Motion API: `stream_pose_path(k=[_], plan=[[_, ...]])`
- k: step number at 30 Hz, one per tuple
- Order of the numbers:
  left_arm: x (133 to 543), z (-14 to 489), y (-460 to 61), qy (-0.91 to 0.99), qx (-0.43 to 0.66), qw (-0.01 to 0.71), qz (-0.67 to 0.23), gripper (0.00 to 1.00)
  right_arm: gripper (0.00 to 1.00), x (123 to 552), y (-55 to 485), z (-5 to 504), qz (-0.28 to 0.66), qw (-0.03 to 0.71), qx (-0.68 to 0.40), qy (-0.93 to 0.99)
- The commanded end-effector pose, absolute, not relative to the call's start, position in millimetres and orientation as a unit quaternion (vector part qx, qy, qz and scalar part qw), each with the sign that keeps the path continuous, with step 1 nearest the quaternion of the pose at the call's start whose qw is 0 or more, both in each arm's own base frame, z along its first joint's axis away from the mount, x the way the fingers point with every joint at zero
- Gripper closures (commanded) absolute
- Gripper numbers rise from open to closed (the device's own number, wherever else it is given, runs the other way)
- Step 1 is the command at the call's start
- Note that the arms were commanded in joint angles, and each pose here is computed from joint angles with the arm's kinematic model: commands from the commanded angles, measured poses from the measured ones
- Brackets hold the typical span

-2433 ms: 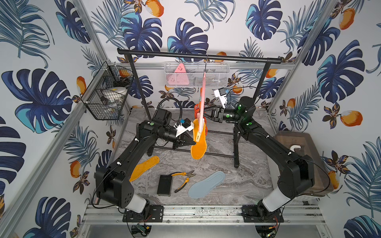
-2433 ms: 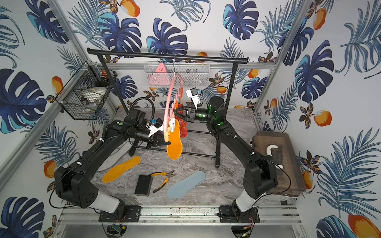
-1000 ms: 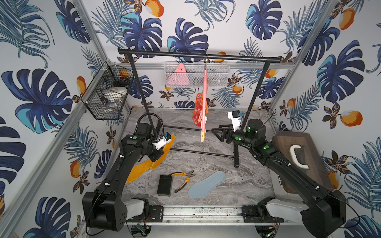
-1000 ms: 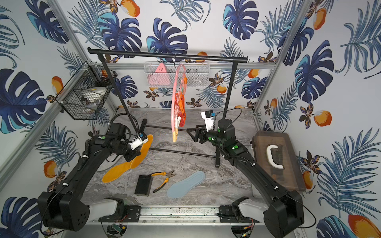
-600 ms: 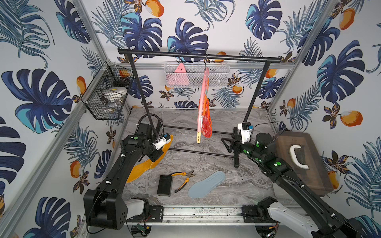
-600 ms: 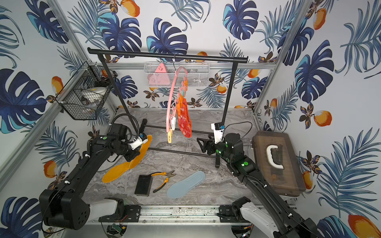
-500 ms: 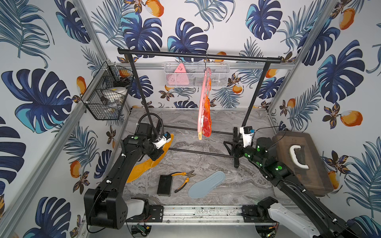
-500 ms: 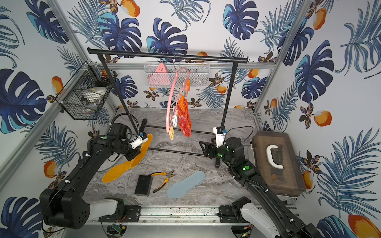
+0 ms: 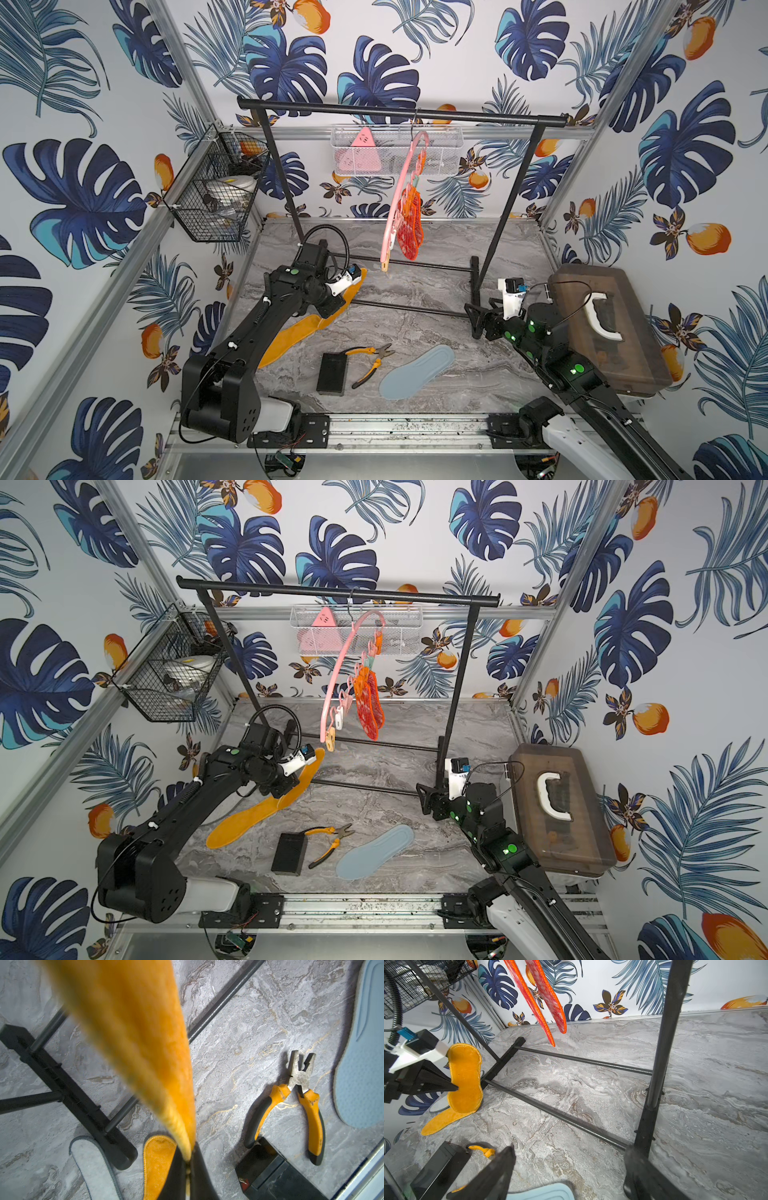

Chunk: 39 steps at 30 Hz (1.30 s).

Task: Take the shoe insoles off the hanger
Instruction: Place the insole at the center of the board.

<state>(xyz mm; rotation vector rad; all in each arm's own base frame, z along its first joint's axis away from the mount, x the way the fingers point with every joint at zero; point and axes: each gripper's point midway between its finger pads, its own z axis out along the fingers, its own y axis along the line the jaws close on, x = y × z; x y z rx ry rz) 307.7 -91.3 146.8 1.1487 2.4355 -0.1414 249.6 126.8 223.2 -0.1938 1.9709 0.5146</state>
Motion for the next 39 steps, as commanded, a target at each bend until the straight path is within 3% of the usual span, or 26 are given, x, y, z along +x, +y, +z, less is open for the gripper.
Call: stream_pose_path(k=[1, 17, 22, 33, 39], plan=[[302, 146, -109, 0.866, 0.433, 0.23, -0.095, 1.0, 0.14, 243, 121, 214, 0.205, 0.514, -0.076, 0.83], [269, 94, -125, 0.848, 0.492, 0.182, -0.075, 1.0, 0.13, 241, 114, 224, 0.211, 0.54, -0.054, 0.813], [268, 72, -135, 0.837, 0.514, 0.183, -0.031, 1.0, 0.13, 242, 114, 228, 0.216, 0.544, -0.049, 0.809], [271, 48, -178, 0.859, 0.487, 0.149, -0.048, 1.0, 0.13, 242, 112, 230, 0.218, 0.547, -0.039, 0.808], [266, 47, -193, 0.862, 0.48, 0.137, -0.087, 0.69, 0.12, 242, 112, 227, 0.219, 0.544, -0.037, 0.809]])
